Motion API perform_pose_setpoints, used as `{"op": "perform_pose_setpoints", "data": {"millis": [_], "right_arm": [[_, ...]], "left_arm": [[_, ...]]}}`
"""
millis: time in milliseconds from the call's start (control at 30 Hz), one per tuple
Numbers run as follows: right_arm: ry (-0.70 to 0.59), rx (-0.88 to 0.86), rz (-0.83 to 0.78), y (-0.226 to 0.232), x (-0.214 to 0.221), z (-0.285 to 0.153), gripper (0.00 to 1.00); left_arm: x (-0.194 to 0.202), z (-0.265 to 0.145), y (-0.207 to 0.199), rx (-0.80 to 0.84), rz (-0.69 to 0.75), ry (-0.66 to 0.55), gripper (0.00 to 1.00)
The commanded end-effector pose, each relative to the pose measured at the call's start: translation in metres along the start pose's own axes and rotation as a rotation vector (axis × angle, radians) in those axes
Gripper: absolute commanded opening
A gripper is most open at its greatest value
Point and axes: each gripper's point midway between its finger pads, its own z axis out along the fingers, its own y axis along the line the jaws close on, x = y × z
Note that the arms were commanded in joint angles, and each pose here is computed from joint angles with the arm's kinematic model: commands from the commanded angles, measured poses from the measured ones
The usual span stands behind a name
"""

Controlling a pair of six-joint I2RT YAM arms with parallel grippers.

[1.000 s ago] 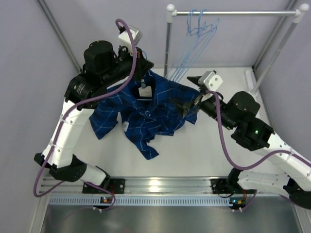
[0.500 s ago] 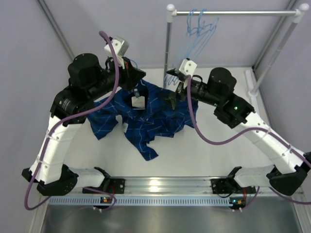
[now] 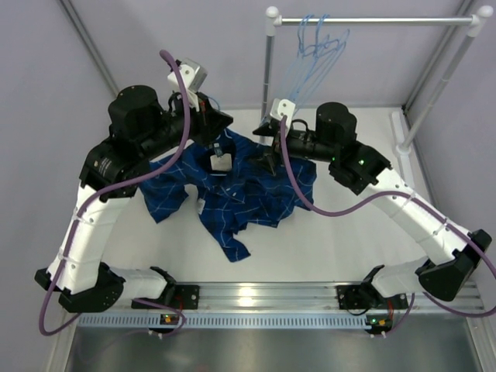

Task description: Place the shirt on the hanger

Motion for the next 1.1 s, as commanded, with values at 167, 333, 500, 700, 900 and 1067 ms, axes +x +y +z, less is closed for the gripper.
{"op": "perform_pose_setpoints", "data": {"millis": [167, 333, 500, 700, 900, 1067], "right_arm": [[-0.051, -0.096, 0.035, 0.015, 0.002, -0.001, 0.48], [-0.083, -0.179, 0.071, 0.023, -0.006, -0.008, 0.58], [-0.108, -0.152, 0.097, 0.016, -0.018, -0.024, 0.79], [-0.16, -0.076, 0.123, 0.008, -0.041, -0.038, 0.84], [-0.165, -0.006, 0.24, -0.004, -0.045, -0.035, 0.82], [-0.174, 0.029, 0.34, -0.008, -0.029, -0.028, 0.75]], "left_arm": [[-0.023, -0.007, -0.017, 0.086, 0.042, -0.071, 0.0], [-0.024, -0.01, -0.025, 0.133, 0.059, -0.071, 0.0], [-0.013, -0.007, -0.023, 0.129, 0.069, -0.046, 0.0], [-0.007, -0.003, -0.019, 0.121, 0.076, -0.029, 0.0], [-0.004, 0.001, -0.011, 0.081, 0.074, -0.023, 0.0], [-0.008, 0.003, -0.007, 0.056, 0.072, -0.031, 0.0]]}}
